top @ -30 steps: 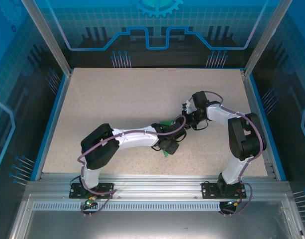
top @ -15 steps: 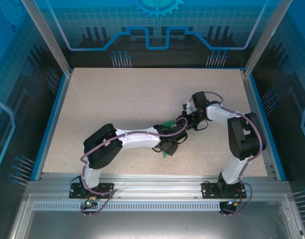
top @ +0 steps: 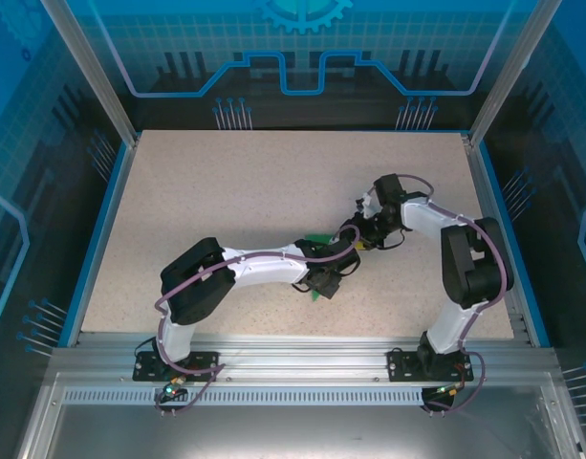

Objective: Fold a paper plane with a square sheet of paper (fold left side to right side)
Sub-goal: Fold the wing for the fifth time at the center of the table.

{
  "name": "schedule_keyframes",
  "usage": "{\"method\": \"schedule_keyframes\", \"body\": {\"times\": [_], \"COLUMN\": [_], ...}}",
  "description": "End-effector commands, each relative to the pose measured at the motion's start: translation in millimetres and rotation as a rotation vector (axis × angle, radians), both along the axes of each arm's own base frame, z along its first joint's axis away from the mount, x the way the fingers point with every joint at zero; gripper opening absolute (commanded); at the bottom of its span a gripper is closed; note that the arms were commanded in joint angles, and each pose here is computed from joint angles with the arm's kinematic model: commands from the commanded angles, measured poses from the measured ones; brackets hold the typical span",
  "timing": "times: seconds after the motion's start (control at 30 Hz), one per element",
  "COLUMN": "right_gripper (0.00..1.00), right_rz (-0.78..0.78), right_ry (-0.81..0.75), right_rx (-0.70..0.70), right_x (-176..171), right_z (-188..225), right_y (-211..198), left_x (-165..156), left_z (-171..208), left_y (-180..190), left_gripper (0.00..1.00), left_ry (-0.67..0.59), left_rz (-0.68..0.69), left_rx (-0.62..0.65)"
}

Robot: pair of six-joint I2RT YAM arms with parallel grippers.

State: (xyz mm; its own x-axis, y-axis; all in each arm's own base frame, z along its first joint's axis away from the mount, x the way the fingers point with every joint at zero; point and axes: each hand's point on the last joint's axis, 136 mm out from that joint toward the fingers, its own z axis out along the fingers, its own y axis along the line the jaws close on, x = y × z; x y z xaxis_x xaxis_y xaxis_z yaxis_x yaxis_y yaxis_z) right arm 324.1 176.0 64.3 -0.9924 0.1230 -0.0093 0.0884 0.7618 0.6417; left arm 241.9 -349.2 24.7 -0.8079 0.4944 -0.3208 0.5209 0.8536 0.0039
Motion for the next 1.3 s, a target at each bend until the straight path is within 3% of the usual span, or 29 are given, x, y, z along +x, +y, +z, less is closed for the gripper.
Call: {"method": "schedule_keyframes", "body": {"times": [0.0, 0.33, 0.57, 0.83, 1.27], "right_gripper": [0.37, 0.46, 0.54, 0.57, 0.57], "right_rz": [-0.016, -0.014, 0.024, 0.063, 0.116], "right_ry": [-0.022, -0.082, -0.13, -0.156, -0.155], "right_rx": [-0.009, 0.052, 0.133, 0.168, 0.144], "right_x": [-3.6, -12.0, -19.7, -28.9, -27.2], "right_z": [10.4, 19.4, 22.1, 11.1, -7.8], "right_y": [-13.6, -18.9, -7.0, 12.6, 53.7], "left_x": [0.1, 11.4, 18.8, 32.1, 46.0], "left_z": [7.9, 32.6, 47.7, 48.6, 49.9], "left_y": [4.6, 12.4, 12.5, 23.9, 43.5], "left_gripper": [0.25, 0.08, 0.0, 0.0, 0.0], "left_ry": [-0.021, 0.017, 0.122, 0.214, 0.268], "left_rz": [0.026, 0.124, 0.166, 0.266, 0.39], "left_rx": [-0.011, -0.259, -0.507, -0.721, -0.916]}}
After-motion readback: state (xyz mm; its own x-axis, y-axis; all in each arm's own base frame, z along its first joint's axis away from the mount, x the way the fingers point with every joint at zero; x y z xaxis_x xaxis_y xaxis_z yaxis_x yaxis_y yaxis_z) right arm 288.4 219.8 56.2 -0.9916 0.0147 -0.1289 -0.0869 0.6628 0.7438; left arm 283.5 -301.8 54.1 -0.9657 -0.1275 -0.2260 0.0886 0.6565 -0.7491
